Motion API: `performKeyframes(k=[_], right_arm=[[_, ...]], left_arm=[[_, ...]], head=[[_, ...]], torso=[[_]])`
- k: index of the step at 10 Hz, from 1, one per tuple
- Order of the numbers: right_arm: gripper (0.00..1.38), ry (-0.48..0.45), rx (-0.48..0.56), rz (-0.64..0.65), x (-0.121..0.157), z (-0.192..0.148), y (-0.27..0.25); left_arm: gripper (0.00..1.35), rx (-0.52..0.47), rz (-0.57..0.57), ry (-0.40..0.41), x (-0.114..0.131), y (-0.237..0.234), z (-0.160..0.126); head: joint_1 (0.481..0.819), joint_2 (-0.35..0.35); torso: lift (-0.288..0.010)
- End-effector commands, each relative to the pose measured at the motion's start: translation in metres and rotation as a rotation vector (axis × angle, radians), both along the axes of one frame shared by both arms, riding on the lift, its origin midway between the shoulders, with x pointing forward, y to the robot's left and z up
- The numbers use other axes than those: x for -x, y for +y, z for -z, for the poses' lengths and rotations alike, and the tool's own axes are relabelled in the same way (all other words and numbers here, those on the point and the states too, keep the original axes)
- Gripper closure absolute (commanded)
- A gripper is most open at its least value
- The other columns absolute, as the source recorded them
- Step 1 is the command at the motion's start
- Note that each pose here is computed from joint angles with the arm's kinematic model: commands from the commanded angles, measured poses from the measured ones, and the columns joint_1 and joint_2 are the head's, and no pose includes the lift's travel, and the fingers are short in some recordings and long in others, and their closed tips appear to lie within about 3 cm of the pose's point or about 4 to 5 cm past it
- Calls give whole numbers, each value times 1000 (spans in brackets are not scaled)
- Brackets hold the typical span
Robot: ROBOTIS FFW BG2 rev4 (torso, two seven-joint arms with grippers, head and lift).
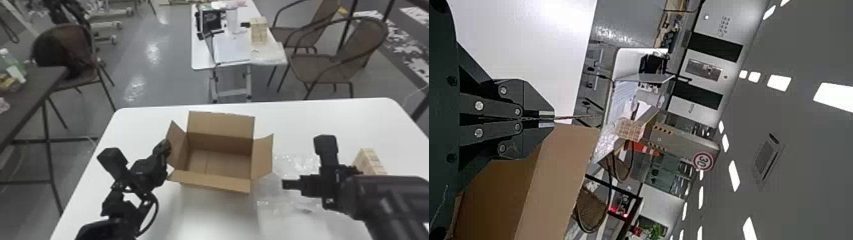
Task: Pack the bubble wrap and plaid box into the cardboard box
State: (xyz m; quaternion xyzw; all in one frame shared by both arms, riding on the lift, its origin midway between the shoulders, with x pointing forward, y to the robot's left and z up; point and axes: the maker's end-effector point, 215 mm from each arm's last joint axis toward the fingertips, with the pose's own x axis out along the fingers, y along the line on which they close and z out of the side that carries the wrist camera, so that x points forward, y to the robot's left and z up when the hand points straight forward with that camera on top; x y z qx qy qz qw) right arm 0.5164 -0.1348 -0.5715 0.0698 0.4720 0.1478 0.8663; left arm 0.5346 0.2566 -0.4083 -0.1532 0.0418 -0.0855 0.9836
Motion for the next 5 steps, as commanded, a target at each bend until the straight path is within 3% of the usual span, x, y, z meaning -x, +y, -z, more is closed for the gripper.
performKeyframes(k=[1, 3, 5], right_arm=[[199, 10, 1, -1, 1, 4, 0], [889, 5, -2, 0, 0, 3, 1], [966, 7, -7, 0, 1, 3, 2]], left_arm=[[1208, 5, 0, -2, 0, 0, -1], [1207, 10, -2, -3, 0, 1, -1], [1208, 13, -1, -5, 0, 0, -1]], head=[[695, 128], [695, 127], [695, 128]], torso=[[-44], [-44], [-44]])
